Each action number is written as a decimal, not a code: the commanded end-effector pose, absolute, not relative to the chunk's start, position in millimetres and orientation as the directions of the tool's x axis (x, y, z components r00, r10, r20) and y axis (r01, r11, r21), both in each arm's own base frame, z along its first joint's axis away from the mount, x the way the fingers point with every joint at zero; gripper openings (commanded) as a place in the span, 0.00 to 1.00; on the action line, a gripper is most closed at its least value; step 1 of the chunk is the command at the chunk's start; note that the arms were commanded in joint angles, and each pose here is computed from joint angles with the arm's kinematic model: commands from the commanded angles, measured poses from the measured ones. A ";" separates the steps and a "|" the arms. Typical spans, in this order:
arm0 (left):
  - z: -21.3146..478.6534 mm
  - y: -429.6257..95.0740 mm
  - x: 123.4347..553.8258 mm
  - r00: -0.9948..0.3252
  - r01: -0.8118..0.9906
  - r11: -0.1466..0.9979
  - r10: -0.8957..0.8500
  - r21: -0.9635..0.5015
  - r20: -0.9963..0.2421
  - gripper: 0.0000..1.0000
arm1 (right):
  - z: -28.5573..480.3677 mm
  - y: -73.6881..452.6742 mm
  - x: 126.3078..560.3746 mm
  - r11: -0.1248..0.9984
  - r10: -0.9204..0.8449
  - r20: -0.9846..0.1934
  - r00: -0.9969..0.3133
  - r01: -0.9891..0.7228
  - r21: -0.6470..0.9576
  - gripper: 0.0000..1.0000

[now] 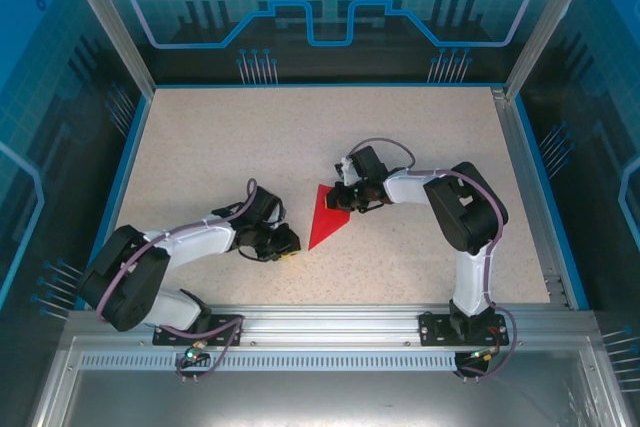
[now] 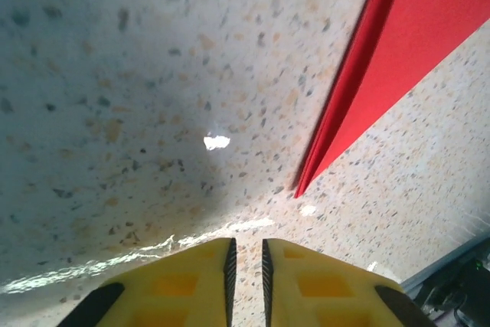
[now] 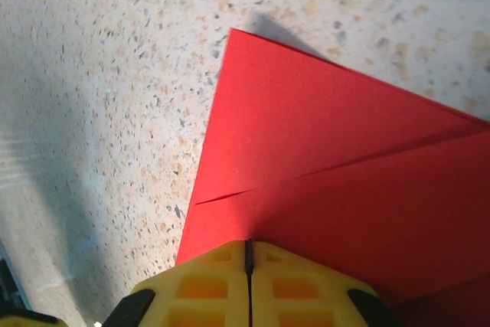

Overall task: Fold a paper plane with a square sheet of paper (pick it up from the middle)
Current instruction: Fourth fold the wing at the center of the table, then turn over the paper at the center of the table.

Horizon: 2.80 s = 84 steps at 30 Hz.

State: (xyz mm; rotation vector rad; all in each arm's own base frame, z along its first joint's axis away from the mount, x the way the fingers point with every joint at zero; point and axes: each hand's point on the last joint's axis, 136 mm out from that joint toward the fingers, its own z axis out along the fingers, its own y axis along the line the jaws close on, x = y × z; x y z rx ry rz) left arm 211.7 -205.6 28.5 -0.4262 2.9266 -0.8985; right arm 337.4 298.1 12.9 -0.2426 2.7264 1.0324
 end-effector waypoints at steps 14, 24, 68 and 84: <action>56.6 -244.9 290.3 -0.965 -0.111 0.800 -0.230 -0.590 -0.129 0.39 | 65.6 268.6 342.7 0.816 -0.039 -0.284 -0.958 -0.195 0.544 0.28; 37.2 -251.2 305.0 -0.981 -0.078 0.851 -0.158 -0.519 -0.112 0.42 | 36.9 234.4 315.4 0.806 0.146 -0.143 -0.979 0.034 0.591 0.34; -5.0 -248.0 302.8 -0.993 -0.097 0.898 -0.118 -0.429 -0.024 0.27 | 33.1 273.2 319.3 0.712 0.190 -0.034 -0.981 0.114 0.693 0.33; 3.9 -245.0 306.9 -0.989 -0.107 0.899 -0.140 -0.424 -0.047 0.25 | 34.1 277.4 333.9 0.693 0.199 -0.084 -0.976 0.079 0.717 0.37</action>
